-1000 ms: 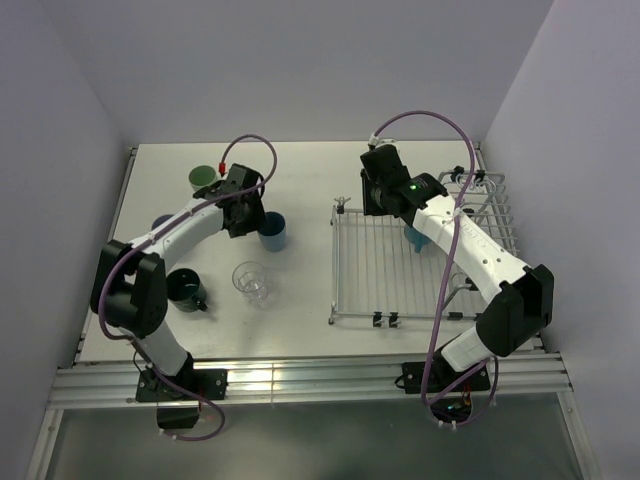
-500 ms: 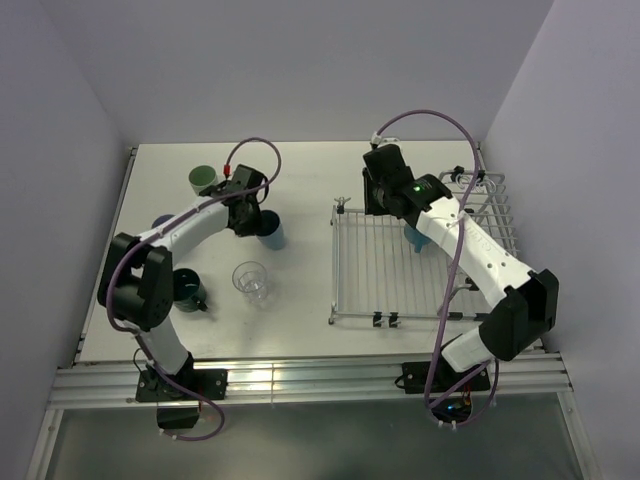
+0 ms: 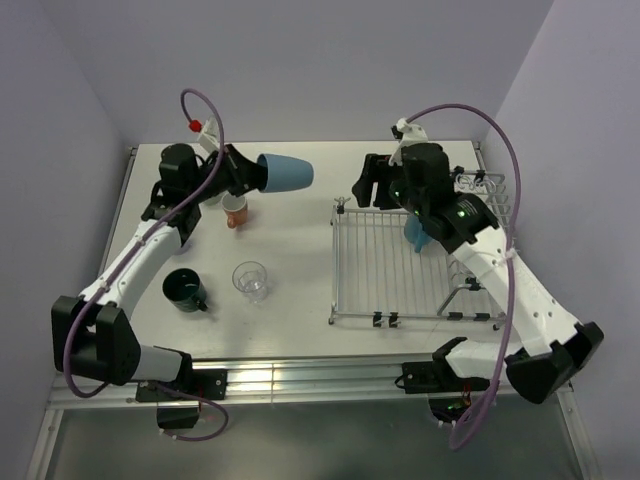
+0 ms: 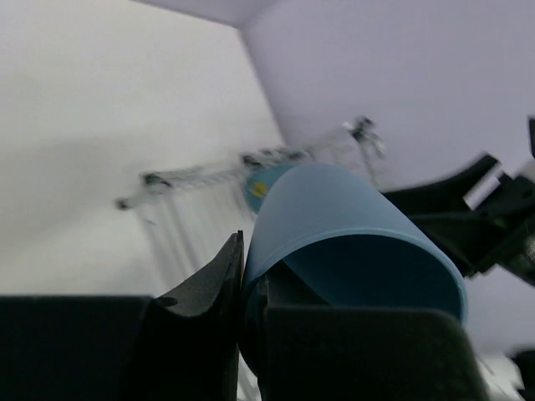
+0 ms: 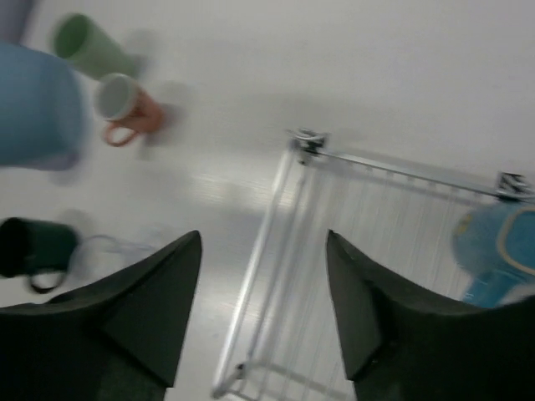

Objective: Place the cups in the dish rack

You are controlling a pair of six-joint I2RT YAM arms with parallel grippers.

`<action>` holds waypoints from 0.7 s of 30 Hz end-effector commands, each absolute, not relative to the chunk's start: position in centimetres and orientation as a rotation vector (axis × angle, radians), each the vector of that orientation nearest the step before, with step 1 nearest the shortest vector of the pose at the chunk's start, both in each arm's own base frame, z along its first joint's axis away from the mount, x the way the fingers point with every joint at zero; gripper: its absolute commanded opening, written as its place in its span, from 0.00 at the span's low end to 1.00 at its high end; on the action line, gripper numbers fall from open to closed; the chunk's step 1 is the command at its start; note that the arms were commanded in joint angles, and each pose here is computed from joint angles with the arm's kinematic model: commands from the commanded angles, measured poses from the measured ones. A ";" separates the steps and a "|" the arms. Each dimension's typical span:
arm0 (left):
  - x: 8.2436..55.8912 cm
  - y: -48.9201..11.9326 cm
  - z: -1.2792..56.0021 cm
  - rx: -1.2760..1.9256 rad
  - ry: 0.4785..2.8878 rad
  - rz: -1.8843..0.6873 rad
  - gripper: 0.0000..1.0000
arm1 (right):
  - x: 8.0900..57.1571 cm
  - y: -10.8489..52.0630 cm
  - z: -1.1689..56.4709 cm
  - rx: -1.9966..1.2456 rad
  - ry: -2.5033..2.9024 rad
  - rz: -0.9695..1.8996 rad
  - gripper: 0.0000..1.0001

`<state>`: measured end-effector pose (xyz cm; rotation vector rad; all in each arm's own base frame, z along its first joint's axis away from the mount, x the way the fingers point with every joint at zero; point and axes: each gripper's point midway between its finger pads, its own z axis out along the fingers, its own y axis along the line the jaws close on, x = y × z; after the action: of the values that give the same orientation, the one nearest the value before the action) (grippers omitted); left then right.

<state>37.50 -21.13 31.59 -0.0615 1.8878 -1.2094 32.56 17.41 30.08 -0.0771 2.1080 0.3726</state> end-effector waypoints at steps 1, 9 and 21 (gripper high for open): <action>33.4 -24.6 33.2 0.181 1.766 -1.601 0.00 | 30.2 21.1 36.4 -0.166 1.886 0.715 0.74; 29.6 -26.1 36.2 0.372 1.528 -1.865 0.00 | 26.6 25.4 39.2 -0.355 1.720 1.076 0.97; 28.1 -29.6 36.5 0.462 1.482 -1.994 0.00 | 25.8 27.9 39.5 -0.433 1.654 1.257 1.00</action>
<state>29.14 -29.57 33.63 0.3482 1.6129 -1.9910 26.74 26.78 37.37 -0.3783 1.7503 1.1624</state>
